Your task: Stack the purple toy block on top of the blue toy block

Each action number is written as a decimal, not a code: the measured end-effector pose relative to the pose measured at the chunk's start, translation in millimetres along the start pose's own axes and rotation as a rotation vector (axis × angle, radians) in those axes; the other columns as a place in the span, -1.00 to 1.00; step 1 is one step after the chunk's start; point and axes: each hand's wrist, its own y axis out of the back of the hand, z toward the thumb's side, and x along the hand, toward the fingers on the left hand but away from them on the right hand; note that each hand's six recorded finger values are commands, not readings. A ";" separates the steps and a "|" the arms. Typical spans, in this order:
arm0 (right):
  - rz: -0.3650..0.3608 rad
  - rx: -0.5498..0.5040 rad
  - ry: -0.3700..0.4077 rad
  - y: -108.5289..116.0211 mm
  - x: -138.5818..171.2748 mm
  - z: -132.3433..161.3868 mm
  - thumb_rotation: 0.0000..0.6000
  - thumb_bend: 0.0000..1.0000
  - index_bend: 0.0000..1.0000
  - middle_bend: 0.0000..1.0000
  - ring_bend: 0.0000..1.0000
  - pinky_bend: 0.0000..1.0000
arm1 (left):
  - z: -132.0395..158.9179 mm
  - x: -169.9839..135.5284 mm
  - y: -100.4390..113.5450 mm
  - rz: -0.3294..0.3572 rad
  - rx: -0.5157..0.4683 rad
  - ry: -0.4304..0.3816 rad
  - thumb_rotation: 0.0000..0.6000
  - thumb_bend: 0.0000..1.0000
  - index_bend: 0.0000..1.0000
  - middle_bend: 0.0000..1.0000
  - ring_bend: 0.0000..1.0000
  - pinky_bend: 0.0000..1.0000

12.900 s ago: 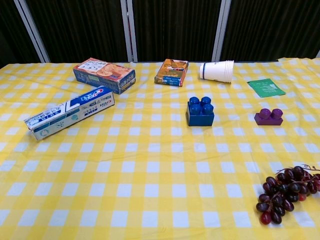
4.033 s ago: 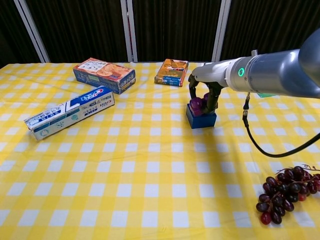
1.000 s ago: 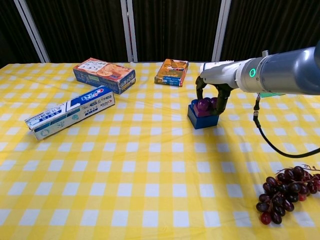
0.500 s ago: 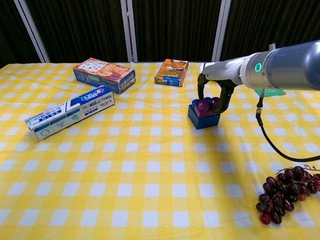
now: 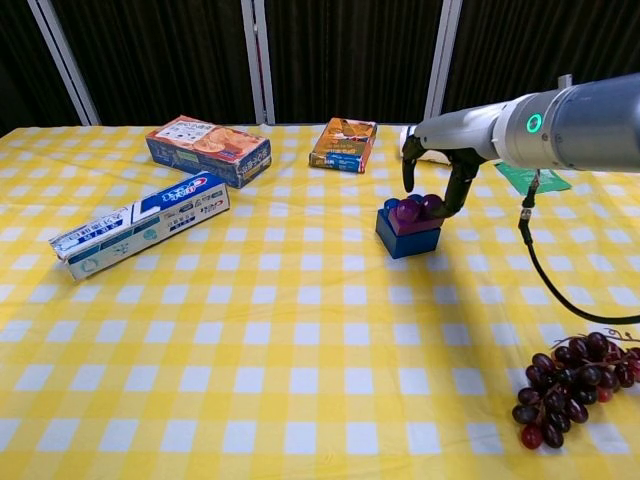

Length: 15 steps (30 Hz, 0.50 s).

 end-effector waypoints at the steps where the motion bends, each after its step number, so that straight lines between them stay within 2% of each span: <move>1: 0.001 -0.001 -0.002 -0.7 0.7 -1.2 1.00 -0.15 -0.35 -1.00 -0.96 -1.00 | 0.3 -0.2 0.2 0.001 0.000 -0.001 1.00 -1.00 -0.81 -1.00 -1.00 -0.92; 15: 0.008 -0.011 0.000 -8.9 8.6 -8.7 1.00 -0.15 -0.35 -1.00 -0.96 -1.00 | 1.9 -1.4 2.5 0.010 -0.002 -0.009 1.00 -1.00 -0.81 -1.00 -1.00 -0.92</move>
